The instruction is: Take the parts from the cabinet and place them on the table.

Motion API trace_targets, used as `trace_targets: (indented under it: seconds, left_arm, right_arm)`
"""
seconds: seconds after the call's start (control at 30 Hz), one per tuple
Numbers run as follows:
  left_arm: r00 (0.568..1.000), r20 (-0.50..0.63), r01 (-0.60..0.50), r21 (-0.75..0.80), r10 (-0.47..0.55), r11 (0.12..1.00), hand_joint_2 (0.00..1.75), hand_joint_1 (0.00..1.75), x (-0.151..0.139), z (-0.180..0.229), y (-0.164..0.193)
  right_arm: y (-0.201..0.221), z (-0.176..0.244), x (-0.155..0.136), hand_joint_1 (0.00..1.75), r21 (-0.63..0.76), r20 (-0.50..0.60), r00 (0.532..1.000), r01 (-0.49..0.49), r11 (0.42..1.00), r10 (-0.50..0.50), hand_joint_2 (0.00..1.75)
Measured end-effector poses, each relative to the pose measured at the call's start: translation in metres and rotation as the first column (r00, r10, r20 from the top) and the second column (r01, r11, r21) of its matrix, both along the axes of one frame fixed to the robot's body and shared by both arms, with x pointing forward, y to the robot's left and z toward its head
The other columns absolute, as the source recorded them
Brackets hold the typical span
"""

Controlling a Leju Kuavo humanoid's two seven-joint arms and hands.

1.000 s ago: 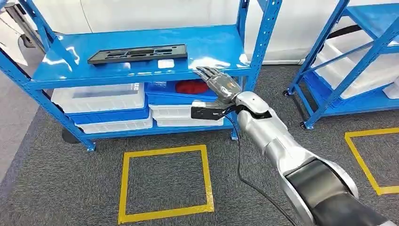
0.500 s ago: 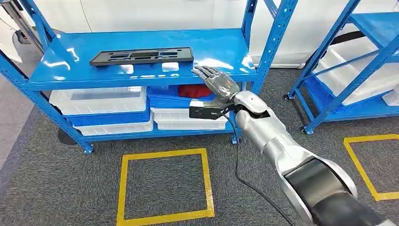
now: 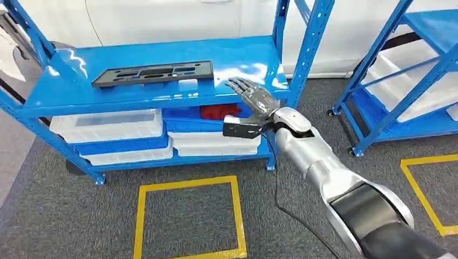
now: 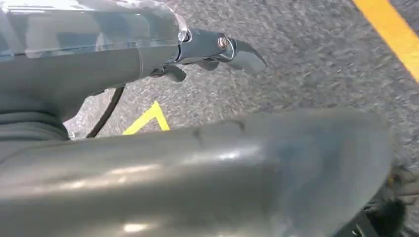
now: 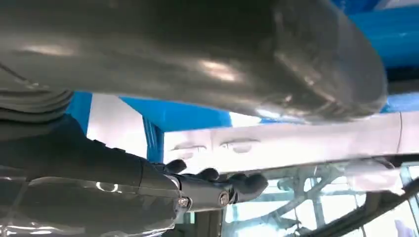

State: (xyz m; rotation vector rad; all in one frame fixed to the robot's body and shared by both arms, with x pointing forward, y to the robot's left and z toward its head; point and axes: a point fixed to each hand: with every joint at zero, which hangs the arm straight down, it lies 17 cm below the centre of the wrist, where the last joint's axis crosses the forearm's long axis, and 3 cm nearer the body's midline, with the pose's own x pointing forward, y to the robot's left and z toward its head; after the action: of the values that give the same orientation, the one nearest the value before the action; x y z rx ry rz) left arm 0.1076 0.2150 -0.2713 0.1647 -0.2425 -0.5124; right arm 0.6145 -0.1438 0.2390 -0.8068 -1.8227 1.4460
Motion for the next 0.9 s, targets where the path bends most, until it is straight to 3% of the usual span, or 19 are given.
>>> trace_targets:
  seconds: [0.9]
  left_arm:
    - [1.0, 0.0, -0.01, -0.007, 0.01, 1.0, 0.0, 0.0, -0.003, -0.001, 0.0]
  right_arm:
    - [0.006, -0.005, -0.003, 0.0, 0.014, -0.014, 1.0, -0.019, 1.0, 0.019, 0.0]
